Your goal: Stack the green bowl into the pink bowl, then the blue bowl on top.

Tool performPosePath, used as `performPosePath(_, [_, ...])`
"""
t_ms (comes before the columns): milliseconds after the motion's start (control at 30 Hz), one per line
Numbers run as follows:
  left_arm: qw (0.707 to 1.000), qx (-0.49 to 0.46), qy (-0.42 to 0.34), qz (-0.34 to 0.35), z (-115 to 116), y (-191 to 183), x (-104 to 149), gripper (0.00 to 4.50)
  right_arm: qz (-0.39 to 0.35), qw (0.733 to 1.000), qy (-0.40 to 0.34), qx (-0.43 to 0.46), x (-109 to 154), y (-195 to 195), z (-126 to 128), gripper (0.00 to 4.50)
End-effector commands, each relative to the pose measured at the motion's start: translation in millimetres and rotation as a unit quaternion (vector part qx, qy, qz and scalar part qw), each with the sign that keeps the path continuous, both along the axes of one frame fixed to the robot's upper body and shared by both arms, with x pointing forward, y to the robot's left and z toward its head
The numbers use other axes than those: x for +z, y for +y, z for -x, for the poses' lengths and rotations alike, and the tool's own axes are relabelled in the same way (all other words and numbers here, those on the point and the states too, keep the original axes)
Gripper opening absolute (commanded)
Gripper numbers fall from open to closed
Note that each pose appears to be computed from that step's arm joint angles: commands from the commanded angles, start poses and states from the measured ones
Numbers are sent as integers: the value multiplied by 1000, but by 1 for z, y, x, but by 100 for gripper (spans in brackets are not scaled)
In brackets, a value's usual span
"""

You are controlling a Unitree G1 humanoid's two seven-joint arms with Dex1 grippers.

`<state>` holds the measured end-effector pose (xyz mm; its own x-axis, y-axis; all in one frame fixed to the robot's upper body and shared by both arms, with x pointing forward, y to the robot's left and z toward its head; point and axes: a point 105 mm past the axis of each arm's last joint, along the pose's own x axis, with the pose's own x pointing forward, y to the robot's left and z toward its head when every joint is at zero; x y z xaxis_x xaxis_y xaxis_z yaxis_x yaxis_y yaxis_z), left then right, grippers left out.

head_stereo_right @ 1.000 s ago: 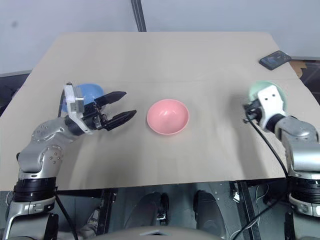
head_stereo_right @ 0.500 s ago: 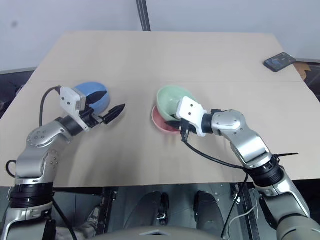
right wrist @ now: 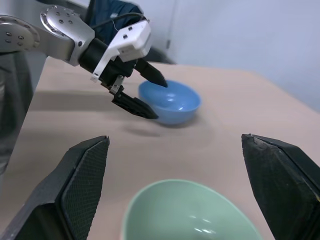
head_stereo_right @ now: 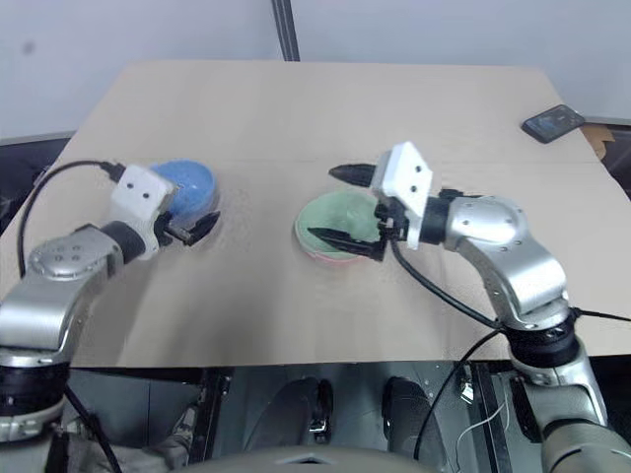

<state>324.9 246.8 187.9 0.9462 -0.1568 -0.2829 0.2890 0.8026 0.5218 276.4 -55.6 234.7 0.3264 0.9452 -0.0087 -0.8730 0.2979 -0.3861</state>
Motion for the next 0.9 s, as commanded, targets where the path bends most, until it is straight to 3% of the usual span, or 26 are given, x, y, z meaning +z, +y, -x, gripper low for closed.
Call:
performPosePath(33, [998,25,31,-57,-1,-2,1,450,-10,999,-16,-26,5,-15,0,446])
performPosePath(133, [991,41,58,-110,-5,-1,-5,450,-7,999,-19,-43,3,-21,-5,446])
performPosePath(233, [986,50,81,-134,-8,2,-13,370,-10,998,-22,-52,4,-24,-8,450])
performPosePath(500, [984,64,84,-145,-17,7,-16,5,-12,998,-23,-63,2,-28,-7,450])
performPosePath(633, [989,28,52,-136,-24,-4,-5,5,-14,996,-25,-79,1,-34,-9,450])
performPosePath(733, [992,-98,-7,-79,-23,-52,24,5,-12,993,-24,-117,-3,-51,-12,450])
performPosePath(800, [975,-210,-43,-57,-11,-89,42,5,-12,988,-22,-152,-9,-67,-15,450])
performPosePath(900, [917,-389,-71,-52,18,-136,51,5,-15,980,-17,-199,-17,-86,-14,450])
